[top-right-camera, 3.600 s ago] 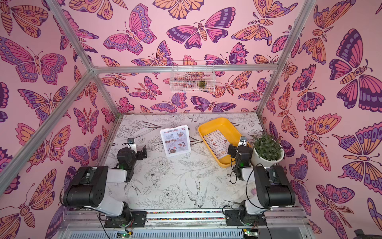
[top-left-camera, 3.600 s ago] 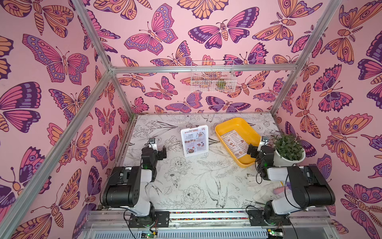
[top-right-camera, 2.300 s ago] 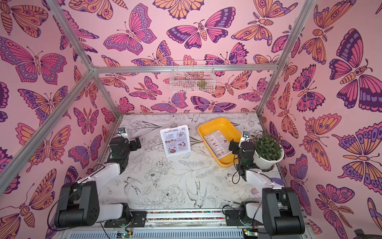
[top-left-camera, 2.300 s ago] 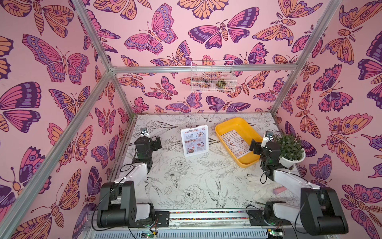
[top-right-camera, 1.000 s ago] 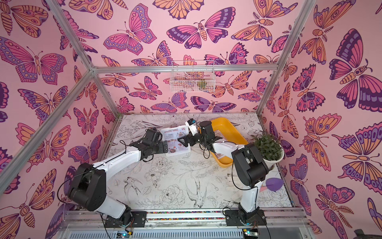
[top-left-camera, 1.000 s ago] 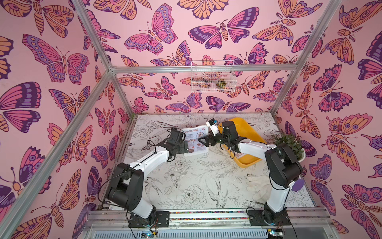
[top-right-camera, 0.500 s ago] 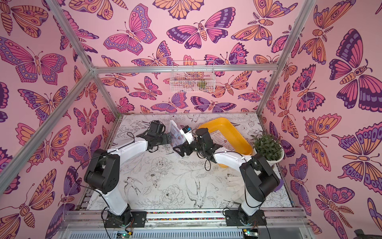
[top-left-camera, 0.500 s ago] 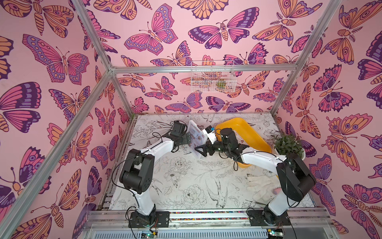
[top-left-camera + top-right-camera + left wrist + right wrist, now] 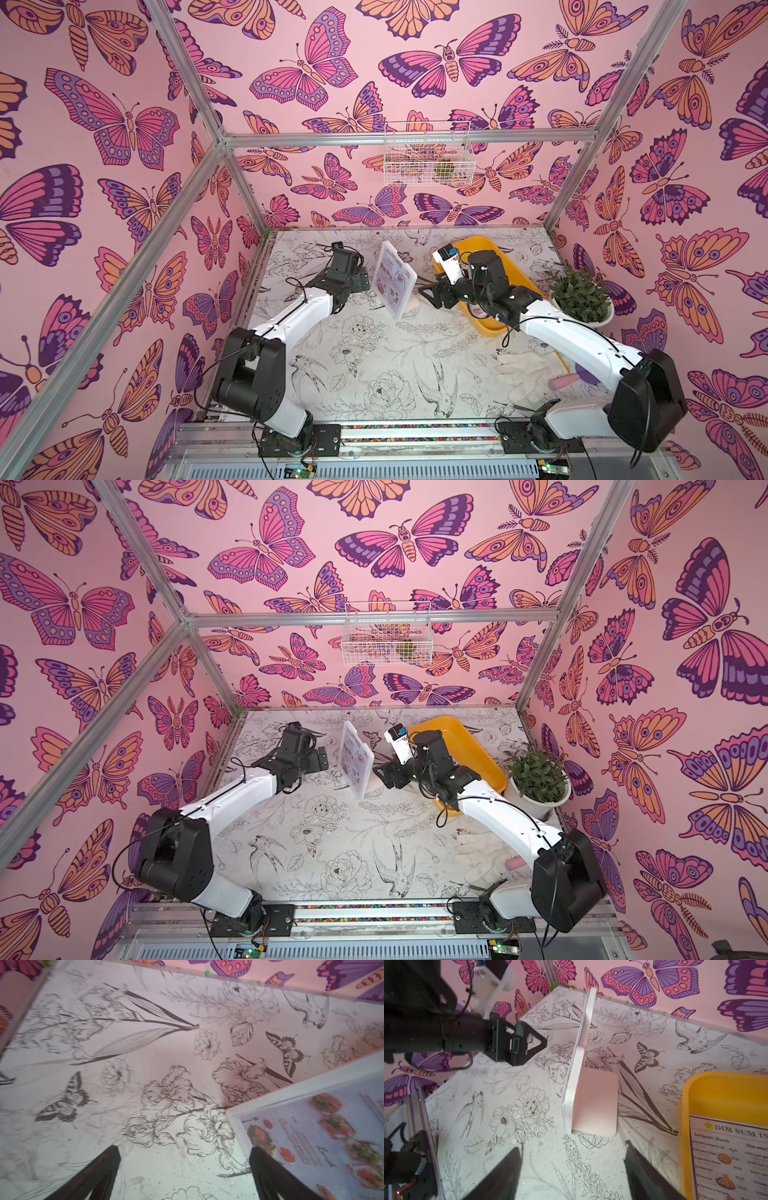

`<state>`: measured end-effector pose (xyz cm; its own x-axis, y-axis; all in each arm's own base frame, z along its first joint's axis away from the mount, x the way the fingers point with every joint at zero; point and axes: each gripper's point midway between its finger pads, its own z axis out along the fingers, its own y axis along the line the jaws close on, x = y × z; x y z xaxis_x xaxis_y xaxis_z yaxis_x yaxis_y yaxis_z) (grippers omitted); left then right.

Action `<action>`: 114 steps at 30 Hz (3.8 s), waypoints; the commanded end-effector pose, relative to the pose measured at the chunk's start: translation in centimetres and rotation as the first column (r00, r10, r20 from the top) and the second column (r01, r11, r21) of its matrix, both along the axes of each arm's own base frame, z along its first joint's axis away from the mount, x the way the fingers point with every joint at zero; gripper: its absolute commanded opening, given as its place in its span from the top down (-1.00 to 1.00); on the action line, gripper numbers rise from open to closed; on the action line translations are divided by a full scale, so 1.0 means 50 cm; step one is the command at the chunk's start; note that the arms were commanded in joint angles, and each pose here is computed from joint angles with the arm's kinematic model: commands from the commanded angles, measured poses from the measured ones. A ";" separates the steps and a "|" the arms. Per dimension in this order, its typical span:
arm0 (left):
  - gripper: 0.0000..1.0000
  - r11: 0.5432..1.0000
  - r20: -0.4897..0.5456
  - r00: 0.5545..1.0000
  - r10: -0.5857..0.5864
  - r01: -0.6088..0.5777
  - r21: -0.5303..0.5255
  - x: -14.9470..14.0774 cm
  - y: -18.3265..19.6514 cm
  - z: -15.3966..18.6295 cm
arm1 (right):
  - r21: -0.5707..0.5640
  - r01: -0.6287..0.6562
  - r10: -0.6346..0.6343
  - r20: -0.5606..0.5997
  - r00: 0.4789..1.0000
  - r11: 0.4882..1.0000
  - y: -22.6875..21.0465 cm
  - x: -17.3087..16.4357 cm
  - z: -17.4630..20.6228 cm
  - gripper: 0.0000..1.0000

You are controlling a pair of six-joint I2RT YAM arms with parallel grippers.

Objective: Replace the menus in the menu holders
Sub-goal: Adjust the menu holder at the center of the board, then take out the menu from the menu holder.

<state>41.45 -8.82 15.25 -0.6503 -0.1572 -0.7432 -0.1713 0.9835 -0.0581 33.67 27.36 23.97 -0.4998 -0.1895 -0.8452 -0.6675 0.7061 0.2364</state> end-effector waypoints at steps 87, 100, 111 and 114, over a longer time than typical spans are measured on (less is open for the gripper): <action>-0.90 0.995 -0.259 0.966 0.030 -0.003 0.103 -0.152 -0.020 -0.070 | 0.134 -0.036 0.062 -0.200 0.978 0.990 0.158 0.172 0.075 0.97; -0.90 0.992 -0.224 0.974 0.023 0.006 0.129 -0.136 -0.018 -0.032 | 0.163 -0.036 0.054 -0.107 0.993 0.986 0.126 0.170 0.175 0.98; -0.92 0.992 -0.169 0.984 0.056 -0.035 0.122 -0.106 0.019 0.030 | 0.142 -0.075 0.074 0.016 0.997 0.987 0.082 0.113 0.322 0.78; -0.92 0.992 -0.161 0.985 0.058 -0.038 0.123 -0.111 0.026 0.037 | 0.100 -0.030 0.035 -0.041 0.999 0.994 0.071 0.125 0.255 0.21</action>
